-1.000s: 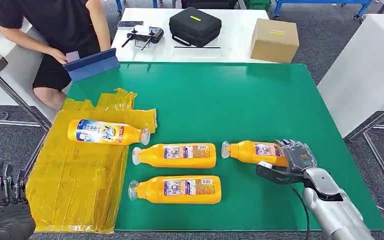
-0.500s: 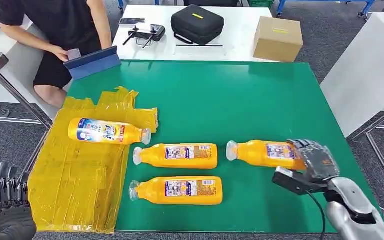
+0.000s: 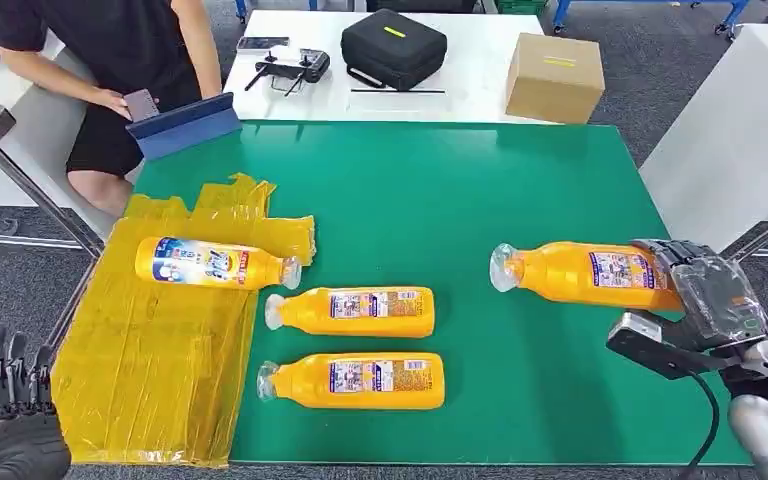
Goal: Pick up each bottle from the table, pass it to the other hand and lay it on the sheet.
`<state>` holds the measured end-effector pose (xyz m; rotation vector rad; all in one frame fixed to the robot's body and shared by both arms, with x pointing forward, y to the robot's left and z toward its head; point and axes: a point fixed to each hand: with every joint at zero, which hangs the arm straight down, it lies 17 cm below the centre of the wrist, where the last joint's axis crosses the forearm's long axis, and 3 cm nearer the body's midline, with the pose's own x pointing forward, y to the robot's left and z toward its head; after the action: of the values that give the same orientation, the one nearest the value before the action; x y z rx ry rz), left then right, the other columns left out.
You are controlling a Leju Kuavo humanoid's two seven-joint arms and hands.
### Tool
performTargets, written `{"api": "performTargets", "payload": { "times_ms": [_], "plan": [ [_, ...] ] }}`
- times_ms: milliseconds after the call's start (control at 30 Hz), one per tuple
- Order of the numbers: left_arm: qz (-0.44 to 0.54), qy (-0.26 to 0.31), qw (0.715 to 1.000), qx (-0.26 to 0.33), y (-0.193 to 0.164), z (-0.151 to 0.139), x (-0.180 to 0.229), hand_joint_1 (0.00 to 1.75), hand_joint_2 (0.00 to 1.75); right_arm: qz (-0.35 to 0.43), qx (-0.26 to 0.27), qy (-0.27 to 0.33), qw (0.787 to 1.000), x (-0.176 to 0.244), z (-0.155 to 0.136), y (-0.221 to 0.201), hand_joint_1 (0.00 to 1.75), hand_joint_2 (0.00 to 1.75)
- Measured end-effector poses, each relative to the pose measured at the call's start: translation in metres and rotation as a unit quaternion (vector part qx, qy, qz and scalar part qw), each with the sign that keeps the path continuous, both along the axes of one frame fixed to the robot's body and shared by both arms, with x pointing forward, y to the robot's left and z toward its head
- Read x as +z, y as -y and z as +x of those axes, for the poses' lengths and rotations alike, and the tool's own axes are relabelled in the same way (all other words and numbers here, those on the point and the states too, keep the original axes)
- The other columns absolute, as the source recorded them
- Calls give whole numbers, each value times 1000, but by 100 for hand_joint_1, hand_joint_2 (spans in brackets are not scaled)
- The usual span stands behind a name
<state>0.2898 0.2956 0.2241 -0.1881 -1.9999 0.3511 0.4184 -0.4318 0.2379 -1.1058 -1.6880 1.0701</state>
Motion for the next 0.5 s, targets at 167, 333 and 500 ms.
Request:
{"api": "performTargets", "payload": {
  "times_ms": [167, 333, 500],
  "plan": [
    [-4, -1, 1000, 3, -1, 1, 0, 0, 0, 21, 15, 23, 999, 21, 7, -7, 175, 175],
    [-27, 2, 1000, 4, 3, 12, 1, 0, 0, 124, 69, 64, 988, 59, 45, -39, 173, 175],
    [-53, 11, 999, -6, 21, 27, 5, 0, 0, 266, 144, 84, 950, 75, 87, -117, 175, 175]
  ]
}}
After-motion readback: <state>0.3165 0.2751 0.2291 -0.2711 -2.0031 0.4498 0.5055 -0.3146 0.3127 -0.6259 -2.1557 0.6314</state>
